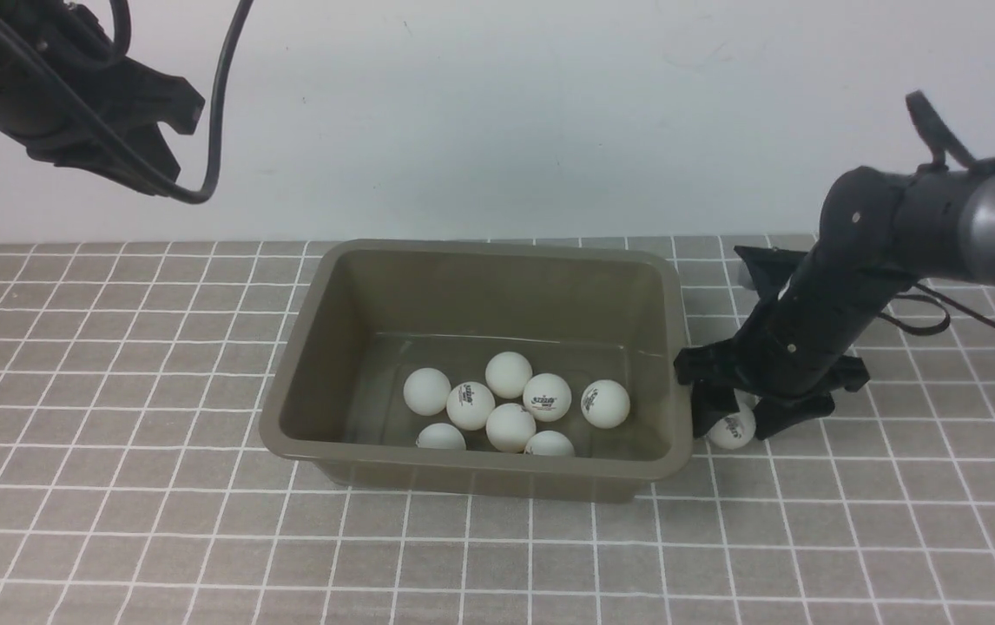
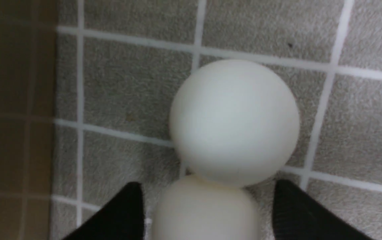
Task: Put the table tennis balls into the box on the grey coffee tablecloth.
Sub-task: 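Reach for and grasp a ping pong ball on the table, then release the ping pong ball into the bin and lift the gripper away, then reach for and grasp a ping pong ball on the table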
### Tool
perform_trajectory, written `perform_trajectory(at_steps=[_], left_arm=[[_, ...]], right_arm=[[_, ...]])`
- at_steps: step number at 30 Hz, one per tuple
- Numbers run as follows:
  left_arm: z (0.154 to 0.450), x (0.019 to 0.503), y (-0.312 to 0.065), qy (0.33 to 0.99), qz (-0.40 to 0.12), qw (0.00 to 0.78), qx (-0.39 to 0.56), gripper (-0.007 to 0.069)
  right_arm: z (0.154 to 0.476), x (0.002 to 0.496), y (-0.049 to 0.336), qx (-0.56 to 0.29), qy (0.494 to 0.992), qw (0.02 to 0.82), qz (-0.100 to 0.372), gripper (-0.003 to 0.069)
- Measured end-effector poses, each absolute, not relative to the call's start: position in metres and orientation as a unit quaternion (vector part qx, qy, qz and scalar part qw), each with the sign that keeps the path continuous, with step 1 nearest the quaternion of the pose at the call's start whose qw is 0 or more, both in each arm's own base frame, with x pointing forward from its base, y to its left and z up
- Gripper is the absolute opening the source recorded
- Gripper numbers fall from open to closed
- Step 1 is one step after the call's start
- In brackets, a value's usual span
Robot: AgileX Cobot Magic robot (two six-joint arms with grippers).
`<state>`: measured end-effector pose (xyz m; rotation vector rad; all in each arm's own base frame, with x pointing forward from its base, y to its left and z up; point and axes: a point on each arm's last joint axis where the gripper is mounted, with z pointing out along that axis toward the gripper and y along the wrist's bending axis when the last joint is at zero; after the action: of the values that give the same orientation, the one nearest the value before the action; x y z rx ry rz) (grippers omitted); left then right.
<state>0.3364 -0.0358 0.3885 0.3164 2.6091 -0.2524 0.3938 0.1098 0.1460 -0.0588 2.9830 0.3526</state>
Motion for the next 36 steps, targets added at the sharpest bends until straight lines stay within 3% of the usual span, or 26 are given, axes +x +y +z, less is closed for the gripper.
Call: perform_trajectory(at_steps=[2, 6, 10, 13, 16, 23, 25, 29, 31, 36], left_arm=[[0.389, 0.336, -0.036, 0.957, -0.094, 0.248, 0.116, -0.0005], [0.389, 0.336, -0.036, 0.957, -0.094, 0.248, 0.116, -0.0005], [0.389, 0.336, -0.037, 0.957, -0.098, 0.248, 0.116, -0.0005], [0.389, 0.336, -0.038, 0.956, -0.106, 0.249, 0.115, -0.0005], [0.39, 0.336, -0.039, 0.955, -0.112, 0.25, 0.114, -0.0005], [0.391, 0.335, -0.041, 0.954, -0.121, 0.251, 0.114, -0.0005], [0.391, 0.335, -0.041, 0.953, -0.124, 0.251, 0.113, -0.0005], [0.393, 0.333, -0.041, 0.952, -0.123, 0.254, 0.115, -0.0005], [0.396, 0.329, -0.041, 0.951, -0.123, 0.258, 0.116, -0.0005], [0.398, 0.315, -0.04, 0.951, -0.123, 0.259, 0.117, -0.0005]], right_arm=[[0.146, 0.392, 0.11, -0.03, 0.991, 0.06, 0.117, 0.036], [0.155, 0.384, 0.107, -0.059, 0.992, 0.038, 0.107, 0.0359], [0.212, 0.37, 0.104, -0.072, 0.988, 0.08, 0.114, 0.0359], [0.26, 0.356, 0.11, -0.073, 0.975, 0.145, 0.153, 0.0359], [0.283, 0.35, 0.126, -0.11, 0.956, 0.206, 0.18, 0.0359], [0.27, 0.355, 0.171, -0.159, 0.931, 0.251, 0.213, 0.0364], [0.258, 0.36, 0.176, -0.163, 0.932, 0.25, 0.206, 0.0421], [0.254, 0.363, 0.171, -0.181, 0.933, 0.257, 0.175, 0.0562], [0.258, 0.364, 0.163, -0.192, 0.933, 0.266, 0.15, 0.0596], [0.26, 0.375, 0.122, -0.149, 0.948, 0.269, 0.088, 0.0557]])
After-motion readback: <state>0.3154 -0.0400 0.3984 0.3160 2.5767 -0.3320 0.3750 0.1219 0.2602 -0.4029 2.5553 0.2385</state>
